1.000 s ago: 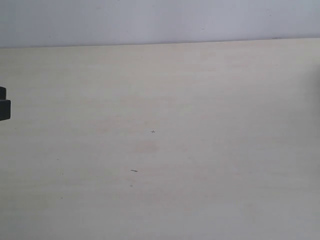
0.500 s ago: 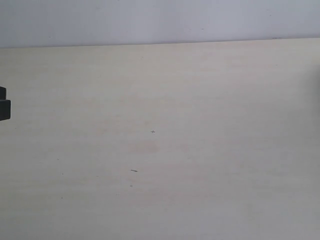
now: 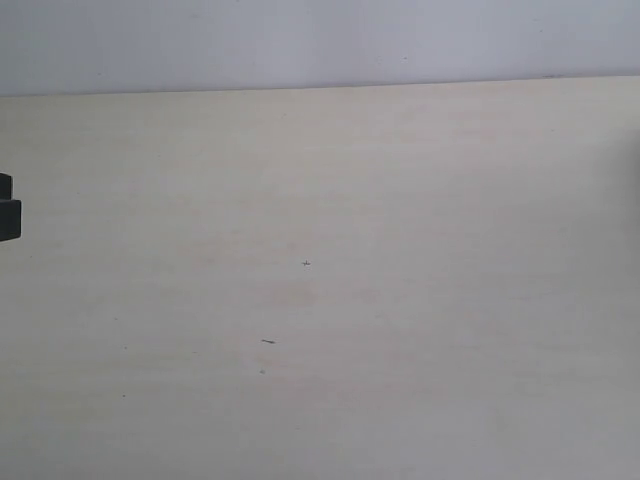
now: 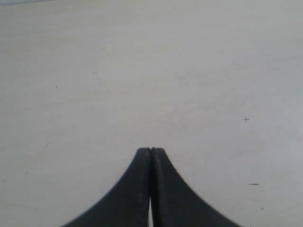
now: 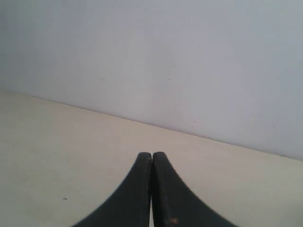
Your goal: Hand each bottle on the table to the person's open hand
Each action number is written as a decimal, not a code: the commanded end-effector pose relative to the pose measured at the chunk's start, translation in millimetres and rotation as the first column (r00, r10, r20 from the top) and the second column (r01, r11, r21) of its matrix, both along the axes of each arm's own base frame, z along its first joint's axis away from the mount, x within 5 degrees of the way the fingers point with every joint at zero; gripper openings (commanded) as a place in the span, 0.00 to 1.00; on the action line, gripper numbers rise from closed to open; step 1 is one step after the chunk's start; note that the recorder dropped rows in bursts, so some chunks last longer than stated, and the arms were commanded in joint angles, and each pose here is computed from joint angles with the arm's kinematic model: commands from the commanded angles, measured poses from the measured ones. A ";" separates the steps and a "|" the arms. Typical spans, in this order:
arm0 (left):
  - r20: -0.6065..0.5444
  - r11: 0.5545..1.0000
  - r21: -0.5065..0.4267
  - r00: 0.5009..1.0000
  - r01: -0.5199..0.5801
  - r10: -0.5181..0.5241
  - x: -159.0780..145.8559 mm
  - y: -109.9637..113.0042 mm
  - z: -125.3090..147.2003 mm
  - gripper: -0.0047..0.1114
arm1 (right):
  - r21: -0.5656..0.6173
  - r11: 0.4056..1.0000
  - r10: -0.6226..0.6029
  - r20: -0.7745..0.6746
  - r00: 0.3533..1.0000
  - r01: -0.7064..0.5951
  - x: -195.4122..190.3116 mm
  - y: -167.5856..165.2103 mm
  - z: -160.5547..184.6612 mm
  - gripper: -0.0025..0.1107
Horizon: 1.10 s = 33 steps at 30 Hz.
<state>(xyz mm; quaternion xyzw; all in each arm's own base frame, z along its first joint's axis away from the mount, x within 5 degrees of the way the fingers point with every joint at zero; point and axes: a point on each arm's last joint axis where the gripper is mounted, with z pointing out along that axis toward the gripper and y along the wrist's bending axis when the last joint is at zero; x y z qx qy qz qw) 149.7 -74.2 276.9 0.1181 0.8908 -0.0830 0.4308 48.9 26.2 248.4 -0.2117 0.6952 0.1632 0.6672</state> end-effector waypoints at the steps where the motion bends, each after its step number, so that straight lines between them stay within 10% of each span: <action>1: 0.009 1.000 -0.011 1.000 -0.002 0.002 -0.4 0.4 0.4 0.04 | 0.044 0.999 0.005 -0.017 1.000 -0.004 0.0 0.7 -3.7 0.02; 16: 0.009 1.000 -0.011 1.000 -0.002 0.002 -0.4 0.4 0.4 0.04 | -0.026 0.999 -0.031 -0.109 0.994 0.028 4.4 1.2 -45.3 0.02; 33: 0.009 1.000 -0.011 1.000 -0.002 0.002 -0.4 0.4 0.4 0.04 | 0.030 0.804 -0.587 -0.117 0.801 0.594 6.3 -33.5 -55.9 0.02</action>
